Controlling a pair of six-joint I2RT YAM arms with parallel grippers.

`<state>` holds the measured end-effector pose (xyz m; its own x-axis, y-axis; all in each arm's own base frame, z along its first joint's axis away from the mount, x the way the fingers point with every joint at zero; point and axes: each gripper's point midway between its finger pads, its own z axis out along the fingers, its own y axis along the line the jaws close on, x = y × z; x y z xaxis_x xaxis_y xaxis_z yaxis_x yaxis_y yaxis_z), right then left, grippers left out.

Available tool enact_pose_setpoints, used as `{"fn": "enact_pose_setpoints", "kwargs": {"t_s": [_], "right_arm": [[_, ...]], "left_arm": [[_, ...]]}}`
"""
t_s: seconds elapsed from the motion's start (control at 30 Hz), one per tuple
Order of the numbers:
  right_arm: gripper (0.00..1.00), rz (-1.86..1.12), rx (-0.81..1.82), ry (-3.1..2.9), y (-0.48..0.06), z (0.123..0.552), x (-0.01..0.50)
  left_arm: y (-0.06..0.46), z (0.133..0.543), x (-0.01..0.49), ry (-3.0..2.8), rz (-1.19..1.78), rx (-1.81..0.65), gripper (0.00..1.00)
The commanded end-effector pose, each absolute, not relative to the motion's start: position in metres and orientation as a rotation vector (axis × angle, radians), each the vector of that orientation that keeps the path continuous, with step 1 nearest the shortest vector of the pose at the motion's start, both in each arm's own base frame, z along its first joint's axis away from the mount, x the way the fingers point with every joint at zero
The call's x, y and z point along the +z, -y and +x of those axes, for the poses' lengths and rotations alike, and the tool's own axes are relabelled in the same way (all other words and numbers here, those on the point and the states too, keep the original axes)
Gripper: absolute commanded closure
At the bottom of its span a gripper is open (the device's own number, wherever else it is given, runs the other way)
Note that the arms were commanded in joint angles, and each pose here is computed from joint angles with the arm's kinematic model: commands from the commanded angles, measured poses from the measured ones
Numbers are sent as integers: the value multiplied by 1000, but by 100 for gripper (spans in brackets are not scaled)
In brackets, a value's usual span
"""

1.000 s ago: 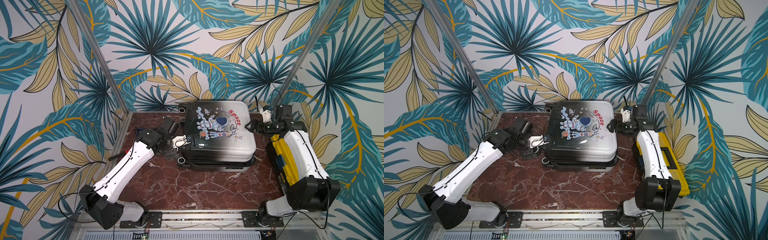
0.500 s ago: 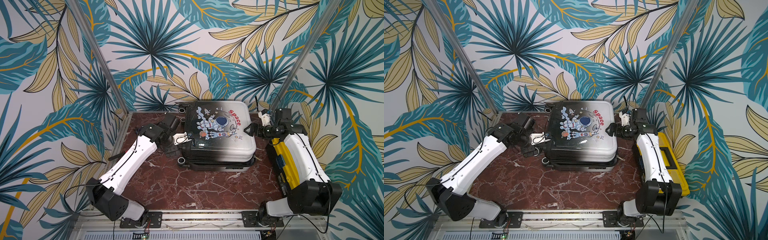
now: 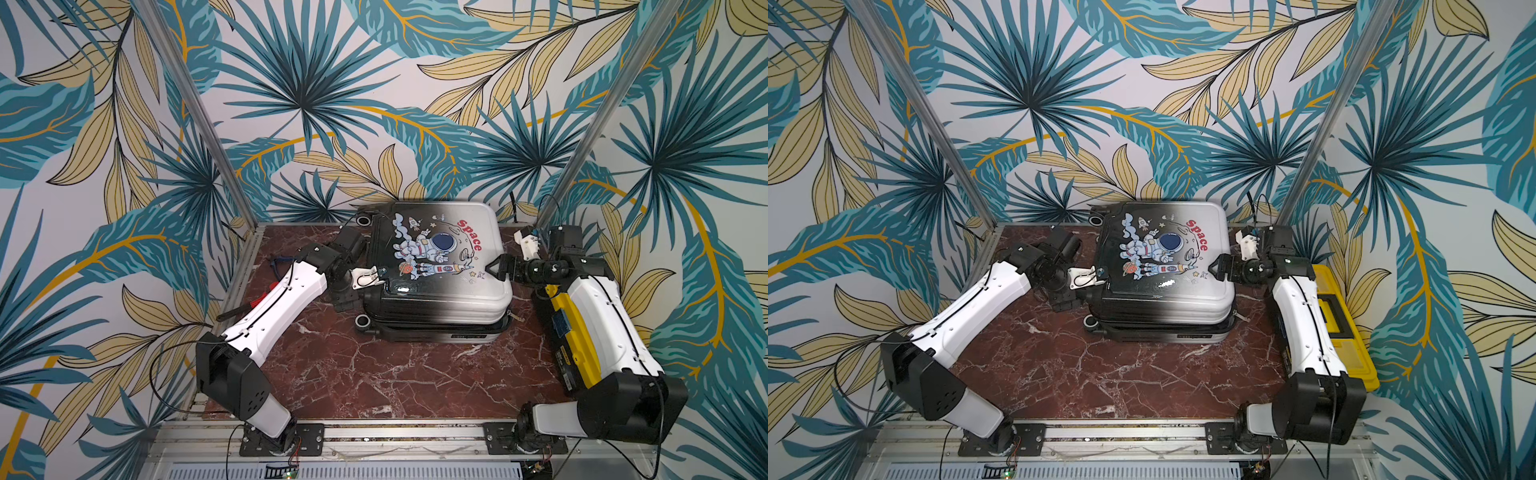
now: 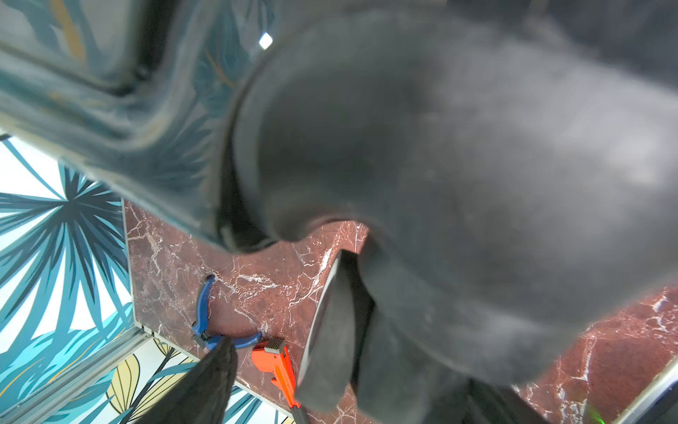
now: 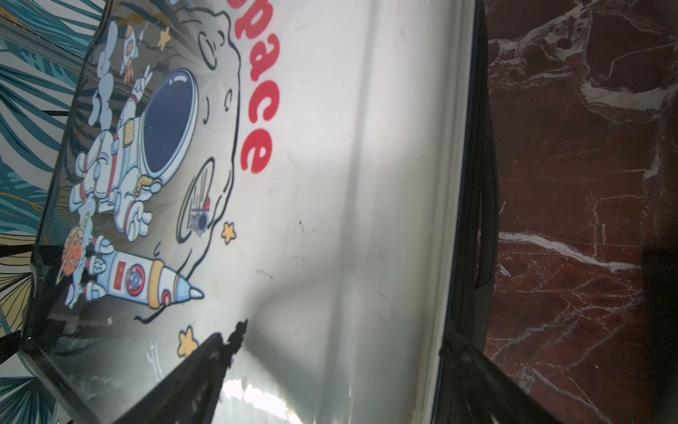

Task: Close the suitcase zippers
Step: Pick up the suitcase from the center of the board.

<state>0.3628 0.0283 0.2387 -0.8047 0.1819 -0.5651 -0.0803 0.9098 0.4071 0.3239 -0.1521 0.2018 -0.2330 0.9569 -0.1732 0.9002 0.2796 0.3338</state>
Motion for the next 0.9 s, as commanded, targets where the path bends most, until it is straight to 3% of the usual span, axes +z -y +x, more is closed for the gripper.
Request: {"fn": "enact_pose_setpoints", "kwargs": {"t_s": [0.0,0.27,0.6,0.87], "right_arm": [[7,43,580,-2425,-33,361,241],[8,35,599,-2425,-35,358,239],[8,32,599,-2422,-36,357,239],[9,31,617,-2427,-38,355,236]], "left_arm": [[151,327,195,-2202,1698,238,13],[165,328,194,-2148,1680,122,17],[159,322,176,-2196,1692,108,31],[144,317,177,-2220,1667,165,62]]}}
